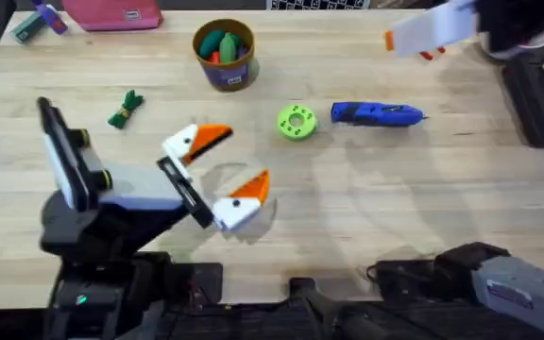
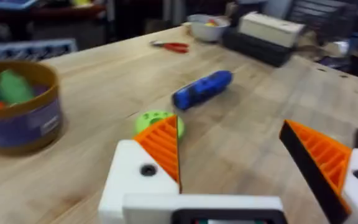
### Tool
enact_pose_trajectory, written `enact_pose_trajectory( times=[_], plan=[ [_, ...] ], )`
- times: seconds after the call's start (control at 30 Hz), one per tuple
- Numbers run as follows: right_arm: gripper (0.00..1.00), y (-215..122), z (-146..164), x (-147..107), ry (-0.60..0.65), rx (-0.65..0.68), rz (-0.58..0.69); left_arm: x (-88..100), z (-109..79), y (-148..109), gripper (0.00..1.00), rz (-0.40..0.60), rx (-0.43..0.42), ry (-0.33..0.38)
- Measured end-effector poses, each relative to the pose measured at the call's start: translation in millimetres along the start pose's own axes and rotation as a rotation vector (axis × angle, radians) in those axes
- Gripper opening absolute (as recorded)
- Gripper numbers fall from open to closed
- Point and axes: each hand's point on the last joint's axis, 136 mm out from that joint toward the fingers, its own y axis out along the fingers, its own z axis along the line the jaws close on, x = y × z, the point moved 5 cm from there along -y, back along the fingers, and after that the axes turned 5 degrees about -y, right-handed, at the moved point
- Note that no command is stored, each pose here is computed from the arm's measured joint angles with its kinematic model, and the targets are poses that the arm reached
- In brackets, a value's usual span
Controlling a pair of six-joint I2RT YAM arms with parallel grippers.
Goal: Pick up the gripper from the table and insert it into the empty holder that is missing its gripper. Then pick up a screw, insert it into the mounting hole, and use the screwdriver to tighten it. Finally, clean up the table by picking up the vegetable and placing it into the bucket.
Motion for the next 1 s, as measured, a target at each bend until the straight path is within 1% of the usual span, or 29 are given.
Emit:
enact_pose_trajectory(
  times=[0.07, 0.17, 0.3, 0.4, 0.47, 0.53, 0.6, 0.73, 0.8, 0.87, 0.93, 1.0],
  plan=[
    [0.994, -13.4, 3.9, -4.6, 0.014, 0.002, -0.053, 8.3, 4.2, -4.1, 0.986, 0.023, 0.078, -0.022],
    [0.994, -21.7, 10.2, -24.3, 0.045, 0.01, -0.075, 27.9, 8.6, -14.1, 0.986, 0.097, 0.218, -0.05],
    [0.994, -13.7, 17.7, -57.7, 0.108, 0.028, -0.039, 62.5, 15.6, -27.0, 0.988, 0.221, 0.393, -0.057],
    [0.994, -5.2, 23.0, -84.5, 0.149, 0.036, -0.003, 84.6, 25.4, -34.3, 0.989, 0.324, 0.514, -0.075],
    [0.993, -2.7, 26.3, -100.6, 0.169, 0.038, 0.004, 98.9, 34.1, -36.9, 0.988, 0.391, 0.584, -0.089],
    [0.994, -0.8, 28.8, -113.3, 0.179, 0.037, -0.007, 112.8, 43.9, -36.7, 0.988, 0.433, 0.639, -0.089],
    [0.993, 1.7, 30.9, -124.5, 0.185, 0.036, -0.01, 127.0, 54.5, -34.0, 0.989, 0.452, 0.682, -0.08],
    [0.993, 13.4, 32.9, -139.3, 0.199, 0.041, 0.028, 149.0, 69.4, -31.3, 0.99, 0.472, 0.75, -0.059],
    [0.994, 18.6, 33.3, -143.1, 0.203, 0.043, 0.049, 161.5, 76.6, -34.8, 0.991, 0.481, 0.81, -0.036],
    [0.994, 20.4, 33.0, -143.0, 0.204, 0.043, 0.053, 171.9, 84.5, -40.3, 0.991, 0.495, 0.869, -0.028],
    [0.994, 20.4, 32.9, -142.3, 0.204, 0.043, 0.049, 178.8, 96.1, -47.6, 0.991, 0.536, 0.927, -0.038],
    [0.994, 20.3, 32.9, -142.3, 0.204, 0.043, 0.049, 183.1, 113.5, -54.0, 0.991, 0.588, 0.981, -0.06]
  ],
)
